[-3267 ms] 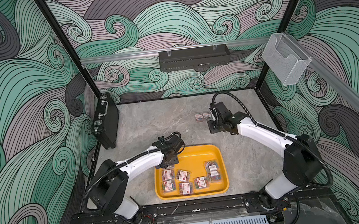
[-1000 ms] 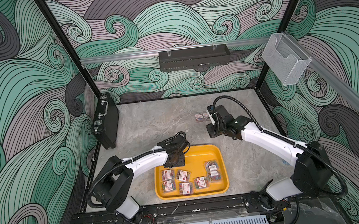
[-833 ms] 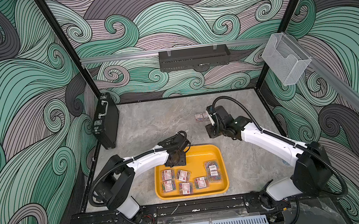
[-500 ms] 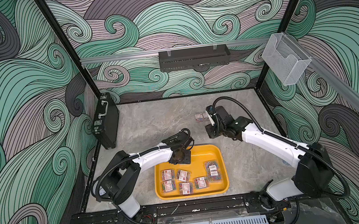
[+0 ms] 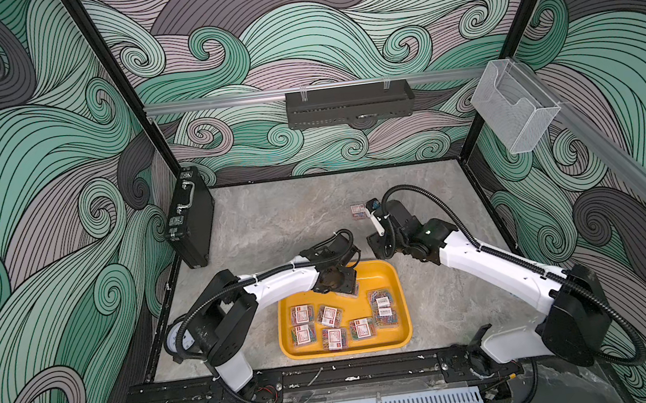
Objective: Take the paper clips out of the storage box
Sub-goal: Move the boxed paper clips to the storage box.
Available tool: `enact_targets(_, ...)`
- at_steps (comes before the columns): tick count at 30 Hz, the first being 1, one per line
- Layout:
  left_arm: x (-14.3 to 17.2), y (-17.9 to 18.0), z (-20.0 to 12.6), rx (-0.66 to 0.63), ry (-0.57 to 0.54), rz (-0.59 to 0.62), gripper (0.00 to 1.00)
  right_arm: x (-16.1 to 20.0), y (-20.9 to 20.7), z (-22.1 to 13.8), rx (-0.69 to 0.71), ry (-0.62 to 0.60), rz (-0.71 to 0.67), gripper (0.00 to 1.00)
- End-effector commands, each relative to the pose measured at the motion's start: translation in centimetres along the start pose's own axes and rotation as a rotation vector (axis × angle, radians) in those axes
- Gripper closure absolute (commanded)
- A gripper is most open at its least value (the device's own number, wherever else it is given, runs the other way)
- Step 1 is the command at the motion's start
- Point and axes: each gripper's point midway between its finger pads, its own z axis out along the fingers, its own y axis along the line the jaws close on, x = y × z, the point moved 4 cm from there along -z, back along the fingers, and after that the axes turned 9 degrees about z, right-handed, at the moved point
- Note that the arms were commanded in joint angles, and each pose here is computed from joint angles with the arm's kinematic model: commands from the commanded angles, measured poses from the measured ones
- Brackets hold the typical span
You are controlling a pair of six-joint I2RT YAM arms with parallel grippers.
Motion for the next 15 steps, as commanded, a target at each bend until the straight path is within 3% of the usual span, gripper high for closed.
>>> enact_targets(1, -1.2, 1.0, -2.8, -0.037, -0.102, -0.007, 0.36, 0.7, 1.3, 0.0, -0.031, -0.001, -0.047, 0.38)
enact_targets(9, -0.6, 4.9, -5.8, -0.101, -0.144, -0.06, 0.36, 2.5, 5.3, 0.6, -0.12, 0.018, -0.12, 0.39)
enact_targets(15, -0.2, 8.1, -9.4, -0.129, -0.245, -0.131, 0.35, 4.3, 8.1, 1.7, -0.177, 0.071, -0.173, 0.39)
